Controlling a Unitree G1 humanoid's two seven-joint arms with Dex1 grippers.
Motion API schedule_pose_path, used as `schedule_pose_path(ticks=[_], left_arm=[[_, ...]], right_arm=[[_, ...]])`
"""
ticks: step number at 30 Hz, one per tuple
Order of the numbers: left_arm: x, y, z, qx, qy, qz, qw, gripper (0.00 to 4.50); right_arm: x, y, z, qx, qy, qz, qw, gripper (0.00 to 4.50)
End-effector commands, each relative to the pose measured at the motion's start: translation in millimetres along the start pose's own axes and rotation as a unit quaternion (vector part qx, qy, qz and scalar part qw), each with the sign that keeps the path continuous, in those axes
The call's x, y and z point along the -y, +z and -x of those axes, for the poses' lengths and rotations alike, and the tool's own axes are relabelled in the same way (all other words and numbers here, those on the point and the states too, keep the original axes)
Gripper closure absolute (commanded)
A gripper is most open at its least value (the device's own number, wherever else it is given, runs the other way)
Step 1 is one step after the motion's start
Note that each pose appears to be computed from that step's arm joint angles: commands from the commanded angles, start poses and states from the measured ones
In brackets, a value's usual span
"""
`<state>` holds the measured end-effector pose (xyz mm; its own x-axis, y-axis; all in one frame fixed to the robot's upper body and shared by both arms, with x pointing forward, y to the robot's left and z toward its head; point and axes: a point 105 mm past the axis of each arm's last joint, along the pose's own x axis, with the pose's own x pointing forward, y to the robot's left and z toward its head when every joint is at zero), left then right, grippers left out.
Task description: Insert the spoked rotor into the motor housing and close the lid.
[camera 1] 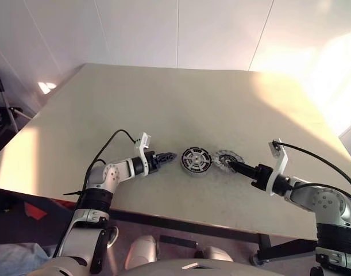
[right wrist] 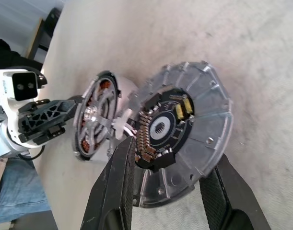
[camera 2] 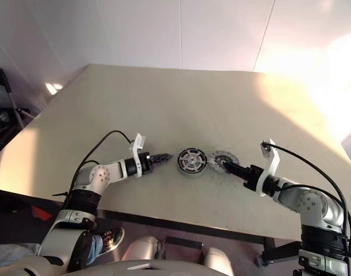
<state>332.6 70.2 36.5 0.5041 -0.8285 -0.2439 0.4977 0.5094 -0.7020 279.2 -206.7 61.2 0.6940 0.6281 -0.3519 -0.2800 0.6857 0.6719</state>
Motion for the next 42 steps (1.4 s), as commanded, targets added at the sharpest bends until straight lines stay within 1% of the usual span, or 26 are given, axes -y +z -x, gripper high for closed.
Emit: schedule_pose_path(ticks=[1,5,7,9,11,15,18,22,28,31,36,40,42], left_arm=[[-18.3,-11.7,6.3,-0.022,0.043,0.005,0.999,2.40],[-18.8,-13.3,5.7,-0.025,0.044,0.007,0.999,2.40],[-18.8,-14.2,4.9,-0.026,0.045,0.007,0.999,2.40],[-18.6,-14.2,4.6,-0.026,0.045,0.007,0.999,2.40],[-18.5,-14.0,4.3,-0.025,0.045,0.007,0.999,2.40],[-20.1,-12.4,5.6,-0.019,0.049,0.007,0.999,2.40],[-21.5,-11.5,7.7,-0.016,0.052,0.008,0.998,2.40],[-24.0,-11.6,10.4,-0.014,0.054,0.008,0.998,2.40],[-18.5,-2.1,10.0,-0.002,0.039,0.000,0.999,2.40],[-21.1,1.2,12.7,0.001,0.043,-0.003,0.999,2.40],[-24.4,4.3,15.6,0.002,0.049,-0.004,0.999,2.40],[-24.7,4.3,15.7,0.002,0.050,-0.005,0.999,2.40],[-25.1,3.5,15.8,0.001,0.051,-0.005,0.999,2.40]], right_arm=[[-40.1,24.4,-4.1,0.029,0.064,0.049,0.996,2.35],[-72.8,34.4,-7.6,0.033,0.114,0.078,0.990,2.35],[-87.4,34.2,-11.6,0.025,0.135,0.095,0.986,2.35],[-95.2,26.6,-19.0,0.008,0.146,0.105,0.984,2.35],[-96.0,19.8,-24.8,-0.005,0.147,0.104,0.984,2.35],[-88.4,3.1,-39.0,-0.036,0.124,0.114,0.985,2.35],[-89.1,3.0,-41.2,-0.033,0.119,0.139,0.983,2.35],[-89.5,10.6,-46.4,-0.004,0.094,0.245,0.965,2.35],[-78.7,12.9,-62.5,0.002,0.073,0.313,0.947,2.35],[-81.7,8.8,-66.9,-0.004,0.096,0.311,0.945,1.73],[-82.9,13.6,-80.1,0.012,0.078,0.356,0.931,0.03],[-86.3,11.3,-84.6,0.011,0.084,0.372,0.924,0.03],[-83.9,6.4,-86.7,0.005,0.079,0.395,0.915,0.03]])
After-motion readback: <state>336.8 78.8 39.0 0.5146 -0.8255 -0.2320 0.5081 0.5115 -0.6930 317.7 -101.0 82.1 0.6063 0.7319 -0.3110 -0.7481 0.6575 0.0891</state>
